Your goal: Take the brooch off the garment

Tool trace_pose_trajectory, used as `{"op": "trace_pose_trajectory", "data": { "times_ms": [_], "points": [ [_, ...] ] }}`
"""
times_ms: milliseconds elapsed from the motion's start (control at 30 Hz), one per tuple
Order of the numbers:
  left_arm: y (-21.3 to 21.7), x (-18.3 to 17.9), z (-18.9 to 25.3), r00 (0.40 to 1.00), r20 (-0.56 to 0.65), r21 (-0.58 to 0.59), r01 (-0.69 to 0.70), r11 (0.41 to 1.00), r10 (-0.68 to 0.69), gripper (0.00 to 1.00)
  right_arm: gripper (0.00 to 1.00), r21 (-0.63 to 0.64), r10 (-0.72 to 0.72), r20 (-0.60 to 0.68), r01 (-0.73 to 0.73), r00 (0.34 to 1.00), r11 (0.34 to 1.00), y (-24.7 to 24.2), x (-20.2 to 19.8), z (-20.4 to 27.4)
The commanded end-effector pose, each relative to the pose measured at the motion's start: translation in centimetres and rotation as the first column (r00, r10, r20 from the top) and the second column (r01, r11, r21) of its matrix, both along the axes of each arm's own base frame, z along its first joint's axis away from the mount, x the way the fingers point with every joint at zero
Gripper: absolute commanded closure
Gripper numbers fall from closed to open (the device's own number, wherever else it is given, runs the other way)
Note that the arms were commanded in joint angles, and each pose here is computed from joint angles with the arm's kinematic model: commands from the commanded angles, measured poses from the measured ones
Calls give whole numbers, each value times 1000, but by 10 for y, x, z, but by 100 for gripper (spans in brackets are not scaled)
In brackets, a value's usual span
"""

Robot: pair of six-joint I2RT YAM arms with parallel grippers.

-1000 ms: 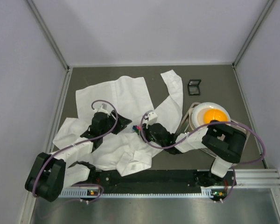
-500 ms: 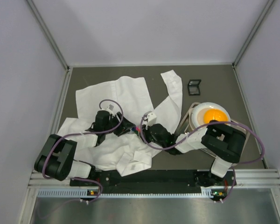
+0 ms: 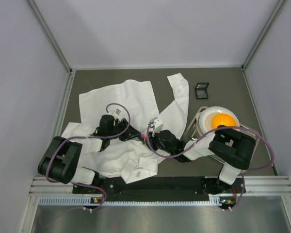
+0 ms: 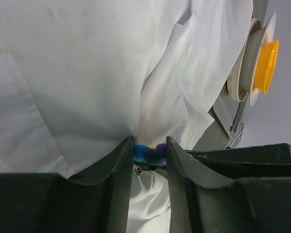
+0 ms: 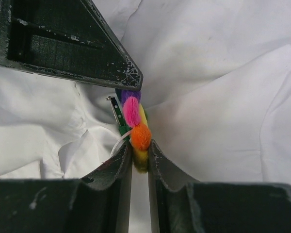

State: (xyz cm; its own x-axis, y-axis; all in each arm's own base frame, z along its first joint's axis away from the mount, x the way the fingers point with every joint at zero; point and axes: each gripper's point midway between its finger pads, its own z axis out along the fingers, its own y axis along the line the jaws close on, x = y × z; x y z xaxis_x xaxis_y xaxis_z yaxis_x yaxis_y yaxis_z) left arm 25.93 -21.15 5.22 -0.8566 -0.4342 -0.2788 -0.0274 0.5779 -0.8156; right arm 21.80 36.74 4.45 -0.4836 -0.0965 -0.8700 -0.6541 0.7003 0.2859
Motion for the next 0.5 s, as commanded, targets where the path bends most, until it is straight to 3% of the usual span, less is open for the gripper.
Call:
{"op": "trace_pose_trajectory", "data": {
  "times_ms": [0,67,367,467],
  "points": [
    [-12,7,24,996,78,-81,47,996,-41,62,84,40,-30,34,28,999,999,7,11,16],
    [-15,8,34,995,91,-120,49,992,-39,52,86,58,-43,30,41,999,997,11,14,18],
    [2,5,39,992,92,-81,-74,994,82,42,89,105,-175,67,168,982,980,7,36,28],
    [7,3,40,988,94,-89,-111,990,119,30,89,111,-180,82,170,980,979,9,39,32]
  ]
}}
